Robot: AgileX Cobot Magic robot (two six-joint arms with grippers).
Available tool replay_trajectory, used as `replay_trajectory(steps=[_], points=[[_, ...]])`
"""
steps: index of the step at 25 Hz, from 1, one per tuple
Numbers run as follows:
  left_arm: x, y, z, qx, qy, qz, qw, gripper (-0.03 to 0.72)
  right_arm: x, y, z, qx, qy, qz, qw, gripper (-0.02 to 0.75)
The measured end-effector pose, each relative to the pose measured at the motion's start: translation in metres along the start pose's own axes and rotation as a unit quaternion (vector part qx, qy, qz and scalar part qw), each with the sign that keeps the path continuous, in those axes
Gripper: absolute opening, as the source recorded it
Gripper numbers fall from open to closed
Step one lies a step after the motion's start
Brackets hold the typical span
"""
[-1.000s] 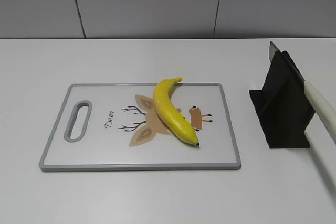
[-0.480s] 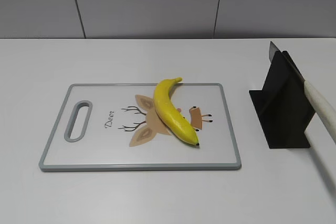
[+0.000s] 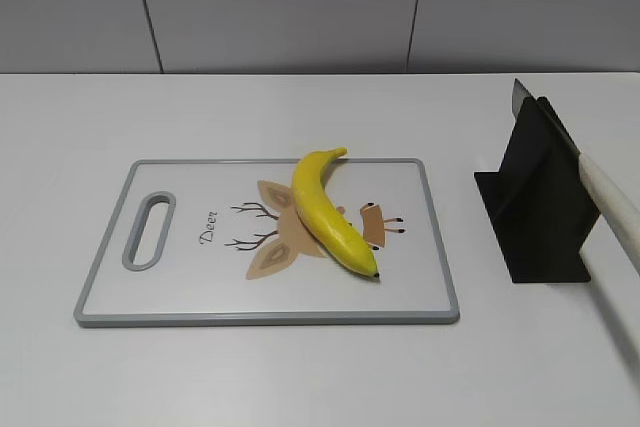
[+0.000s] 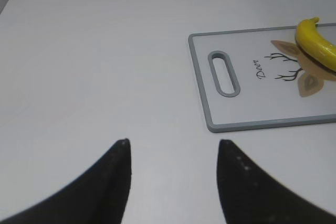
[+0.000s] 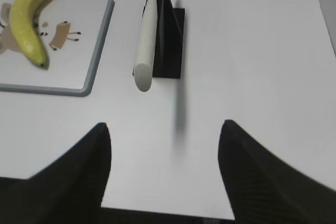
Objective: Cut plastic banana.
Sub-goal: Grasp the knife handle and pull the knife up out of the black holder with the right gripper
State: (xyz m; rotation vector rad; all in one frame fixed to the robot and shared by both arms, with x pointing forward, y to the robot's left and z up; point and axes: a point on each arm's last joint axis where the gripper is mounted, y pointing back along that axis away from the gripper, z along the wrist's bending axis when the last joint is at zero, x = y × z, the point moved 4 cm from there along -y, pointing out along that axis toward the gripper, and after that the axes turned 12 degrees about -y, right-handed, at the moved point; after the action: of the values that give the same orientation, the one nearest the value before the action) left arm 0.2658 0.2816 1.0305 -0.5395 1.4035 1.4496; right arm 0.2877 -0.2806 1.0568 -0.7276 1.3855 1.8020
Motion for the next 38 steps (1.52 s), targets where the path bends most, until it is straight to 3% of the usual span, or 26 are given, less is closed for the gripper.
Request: replay_trajectory(steps=[6,17,27,38], points=[[0.0,0.0,0.0,-0.001,0.0,0.0,1.0,0.52,-0.04,-0.022,0.007,0.024,-0.009,0.118,0.993,0.5],[0.0,0.0,0.0,-0.001,-0.001,0.0,1.0,0.52,-0.096,-0.089,0.013,0.046,-0.014,0.245,0.968,0.5],[0.0,0.0,0.0,-0.001,-0.001,0.0,1.0,0.52,-0.095,-0.16,0.024,0.054,0.026,0.352,0.934,0.5],[0.0,0.0,0.0,-0.001,-0.001,0.0,1.0,0.52,-0.057,-0.226,0.033,0.113,0.052,0.444,0.887,0.5]])
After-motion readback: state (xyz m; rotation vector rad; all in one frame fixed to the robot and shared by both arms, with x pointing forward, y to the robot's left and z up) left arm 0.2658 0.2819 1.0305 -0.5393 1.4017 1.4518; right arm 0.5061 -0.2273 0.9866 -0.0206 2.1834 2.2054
